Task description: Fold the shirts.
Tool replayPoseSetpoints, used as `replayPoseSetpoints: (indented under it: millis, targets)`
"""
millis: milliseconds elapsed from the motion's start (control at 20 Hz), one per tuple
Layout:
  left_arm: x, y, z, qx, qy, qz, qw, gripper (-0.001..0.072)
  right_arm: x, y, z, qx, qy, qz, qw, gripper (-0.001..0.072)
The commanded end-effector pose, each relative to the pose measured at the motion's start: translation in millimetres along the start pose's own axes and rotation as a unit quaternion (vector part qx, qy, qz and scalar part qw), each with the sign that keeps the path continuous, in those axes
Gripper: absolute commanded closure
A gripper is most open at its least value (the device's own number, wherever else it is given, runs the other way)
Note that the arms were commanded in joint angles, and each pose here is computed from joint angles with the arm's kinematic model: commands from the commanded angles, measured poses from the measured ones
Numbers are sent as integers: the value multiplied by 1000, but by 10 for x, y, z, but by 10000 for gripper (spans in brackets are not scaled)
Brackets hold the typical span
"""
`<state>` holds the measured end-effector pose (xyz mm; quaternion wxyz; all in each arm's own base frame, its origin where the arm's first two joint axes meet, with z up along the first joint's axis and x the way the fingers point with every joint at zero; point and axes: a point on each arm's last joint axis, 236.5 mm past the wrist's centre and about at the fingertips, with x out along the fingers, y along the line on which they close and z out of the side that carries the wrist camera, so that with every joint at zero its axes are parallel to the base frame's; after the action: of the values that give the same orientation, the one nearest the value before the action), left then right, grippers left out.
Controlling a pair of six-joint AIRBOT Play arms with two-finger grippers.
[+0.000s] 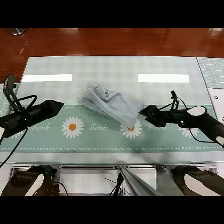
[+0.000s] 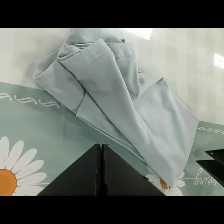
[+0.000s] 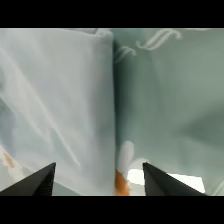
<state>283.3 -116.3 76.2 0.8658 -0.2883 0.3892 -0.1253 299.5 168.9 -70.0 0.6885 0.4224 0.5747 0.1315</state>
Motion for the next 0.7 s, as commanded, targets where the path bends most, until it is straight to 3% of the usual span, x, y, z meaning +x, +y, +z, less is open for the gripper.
replayPoseSetpoints:
  millis: [0, 250, 300, 350, 400, 450, 650]
  targets:
    - [5, 7, 1, -1, -1, 0, 1000, 684, 267, 71, -12, 16, 49, 29, 998, 88]
    - [5, 5, 3, -1, -1, 0, 1000, 684, 620, 197, -70, -8, 93, 21, 995, 91]
    - [5, 5, 2, -1, -1, 0, 1000, 684, 660, 257, -24, -16, 95, 23, 995, 157]
    - [5, 5, 1, -1, -1, 0, 1000, 684, 683, 329, 27, -30, 97, 26, 995, 345]
    - [5, 4, -1, -1, -1, 0, 1000, 684, 669, 426, 68, -57, 100, 32, 993, 637]
    - [5, -1, 0, -2, -1, -1, 1000, 684, 626, 599, 120, -90, 101, 49, 990, 690]
    - [5, -1, 0, -2, -1, -1, 1000, 684, 281, 1304, 411, -219, 106, 53, 969, 690]
